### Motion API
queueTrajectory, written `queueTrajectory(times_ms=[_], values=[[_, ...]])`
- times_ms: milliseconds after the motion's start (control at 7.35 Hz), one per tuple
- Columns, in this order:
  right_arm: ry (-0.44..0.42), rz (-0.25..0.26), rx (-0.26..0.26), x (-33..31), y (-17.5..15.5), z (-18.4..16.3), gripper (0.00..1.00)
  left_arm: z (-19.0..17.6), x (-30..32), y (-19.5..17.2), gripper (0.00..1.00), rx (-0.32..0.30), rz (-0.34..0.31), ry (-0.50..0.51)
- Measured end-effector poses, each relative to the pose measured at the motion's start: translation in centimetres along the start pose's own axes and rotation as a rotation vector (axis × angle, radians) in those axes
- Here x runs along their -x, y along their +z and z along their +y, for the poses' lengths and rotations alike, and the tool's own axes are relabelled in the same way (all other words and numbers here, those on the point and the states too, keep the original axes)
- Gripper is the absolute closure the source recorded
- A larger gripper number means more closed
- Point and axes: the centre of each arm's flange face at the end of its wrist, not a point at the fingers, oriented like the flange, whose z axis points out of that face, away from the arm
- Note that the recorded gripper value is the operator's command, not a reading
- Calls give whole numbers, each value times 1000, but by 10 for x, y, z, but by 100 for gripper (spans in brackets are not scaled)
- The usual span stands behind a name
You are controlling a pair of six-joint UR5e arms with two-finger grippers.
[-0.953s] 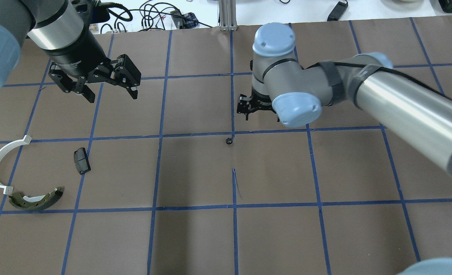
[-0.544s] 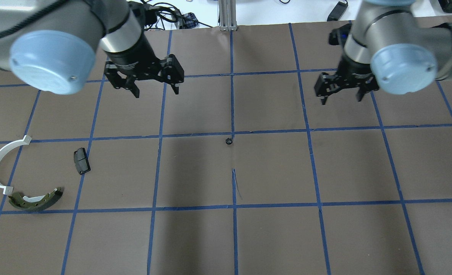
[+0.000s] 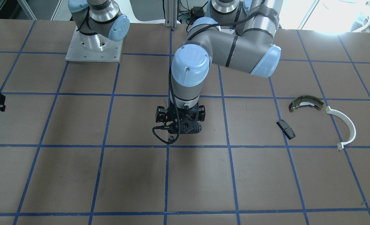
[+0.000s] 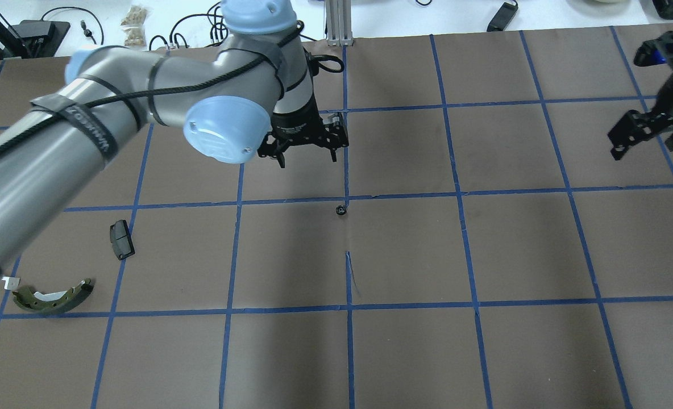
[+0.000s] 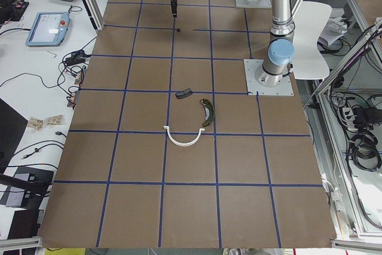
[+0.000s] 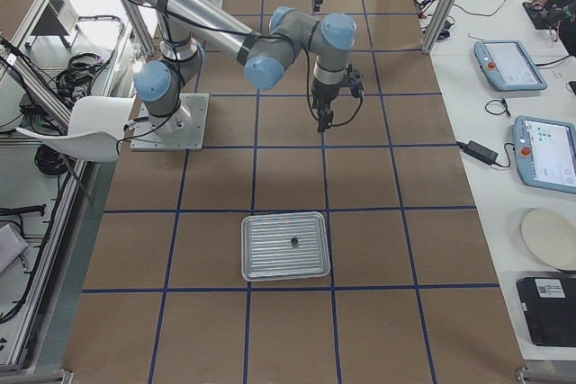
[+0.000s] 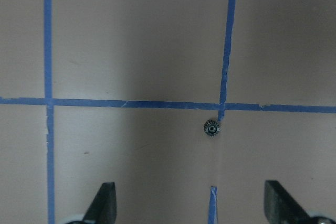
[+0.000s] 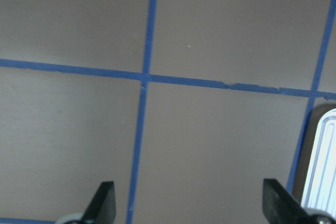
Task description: Place bearing gear from tray to pile
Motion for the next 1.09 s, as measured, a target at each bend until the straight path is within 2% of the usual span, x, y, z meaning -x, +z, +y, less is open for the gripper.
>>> queueTrajectory(times_ms=[272,680,953,1089], values=[[-117,7,-27,-105,59,37,3,2,-28,57,0,38,-26,-2],[-271,-27,-68,-197,152,87,11,2,-37,97,0,60,-63,15],[-294,-41,-68,-213,179,101,28,4,-33,107,5,59,-75,17],[-296,-42,-68,-215,182,102,45,4,-31,110,5,52,-81,16]])
